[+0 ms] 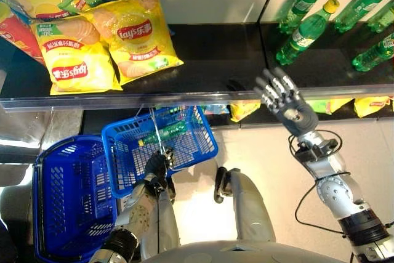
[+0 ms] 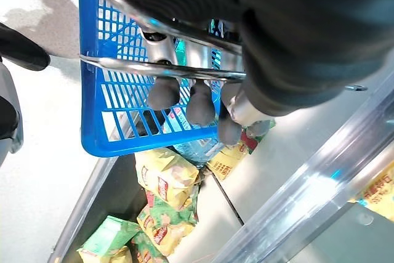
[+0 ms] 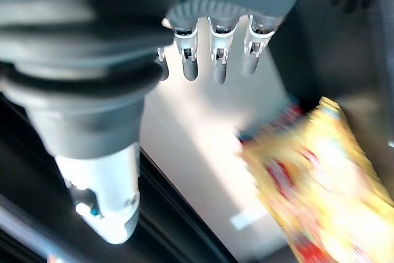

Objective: Pick up the snacks into the basket

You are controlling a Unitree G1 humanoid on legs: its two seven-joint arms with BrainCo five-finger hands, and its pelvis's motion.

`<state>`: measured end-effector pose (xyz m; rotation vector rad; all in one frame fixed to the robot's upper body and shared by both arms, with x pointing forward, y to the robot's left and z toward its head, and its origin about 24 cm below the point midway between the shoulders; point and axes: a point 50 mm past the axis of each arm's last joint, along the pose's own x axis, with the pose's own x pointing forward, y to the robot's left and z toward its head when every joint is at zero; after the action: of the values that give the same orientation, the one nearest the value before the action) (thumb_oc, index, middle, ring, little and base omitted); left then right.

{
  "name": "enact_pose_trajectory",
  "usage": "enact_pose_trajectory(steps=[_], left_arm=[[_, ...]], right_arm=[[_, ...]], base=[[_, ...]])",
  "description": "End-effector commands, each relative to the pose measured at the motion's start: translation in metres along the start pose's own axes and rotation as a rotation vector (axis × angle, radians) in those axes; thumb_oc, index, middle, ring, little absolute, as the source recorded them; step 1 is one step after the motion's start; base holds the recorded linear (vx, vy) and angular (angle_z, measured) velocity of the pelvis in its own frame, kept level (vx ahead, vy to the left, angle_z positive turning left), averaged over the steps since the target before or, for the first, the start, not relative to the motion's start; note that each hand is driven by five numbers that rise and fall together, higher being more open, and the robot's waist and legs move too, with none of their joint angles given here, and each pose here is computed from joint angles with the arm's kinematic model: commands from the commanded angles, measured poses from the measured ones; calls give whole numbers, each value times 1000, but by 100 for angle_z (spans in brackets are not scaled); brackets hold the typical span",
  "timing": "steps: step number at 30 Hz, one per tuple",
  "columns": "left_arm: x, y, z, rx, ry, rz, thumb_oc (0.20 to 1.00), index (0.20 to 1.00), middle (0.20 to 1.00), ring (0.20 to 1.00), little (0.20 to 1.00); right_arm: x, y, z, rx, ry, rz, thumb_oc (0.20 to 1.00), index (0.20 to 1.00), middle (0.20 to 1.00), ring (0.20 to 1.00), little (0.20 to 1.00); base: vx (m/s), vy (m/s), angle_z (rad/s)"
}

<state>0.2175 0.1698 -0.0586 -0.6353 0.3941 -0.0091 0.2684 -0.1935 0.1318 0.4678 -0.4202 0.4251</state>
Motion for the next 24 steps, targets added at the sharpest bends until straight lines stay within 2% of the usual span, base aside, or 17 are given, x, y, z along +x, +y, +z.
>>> enact_pose_trajectory(steps=[1,2,3,4,5,7,9,12,16,24], left_arm=[[-7,-28,-3,-44,-44,-144,200,200,200,200,200],[-7,-28,-4,-32,-36,-147,200,200,200,200,200],[-7,-28,-3,-33,-37,-147,200,200,200,200,200],[-6,-29,-3,-27,-39,-151,200,200,200,200,200],[-4,-31,-1,-16,-40,-154,200,200,200,200,200],[-3,-33,-1,-14,-39,-158,200,200,200,200,200],[-3,-34,-1,-6,-31,-164,200,200,200,200,200],[-2,-38,2,0,-30,-177,200,200,200,200,200],[-1,-42,6,22,-22,-191,200,200,200,200,200],[-2,-45,9,49,-13,-223,200,200,200,200,200]], right_arm=[[22,2,27,-292,-120,-23,1000,1000,1000,1000,1000],[33,1,33,-484,-116,-43,1000,1000,1000,1000,1000],[33,2,32,-486,-117,-43,1000,1000,1000,1000,1000],[40,3,36,-615,-115,-45,1000,1000,1000,1000,1000],[58,10,41,-827,-141,-42,1000,1000,1000,1000,1000],[64,12,40,-862,-143,-48,1000,1000,1000,1000,1000],[87,18,36,-972,-129,-41,1000,1000,1000,1000,1000],[119,29,36,-1047,-135,-27,1000,1000,1000,1000,1000],[162,44,25,-1030,-56,-15,1000,1000,1000,1000,1000],[202,62,-5,-1091,125,0,1000,1000,1000,1000,1000]], base=[[-2,-5,8],[-2,-3,11],[-78,2,15],[-87,9,14],[-85,9,9],[-10,2,3],[-27,-5,4],[-36,-12,4],[-38,4,7],[-3,4,6]])
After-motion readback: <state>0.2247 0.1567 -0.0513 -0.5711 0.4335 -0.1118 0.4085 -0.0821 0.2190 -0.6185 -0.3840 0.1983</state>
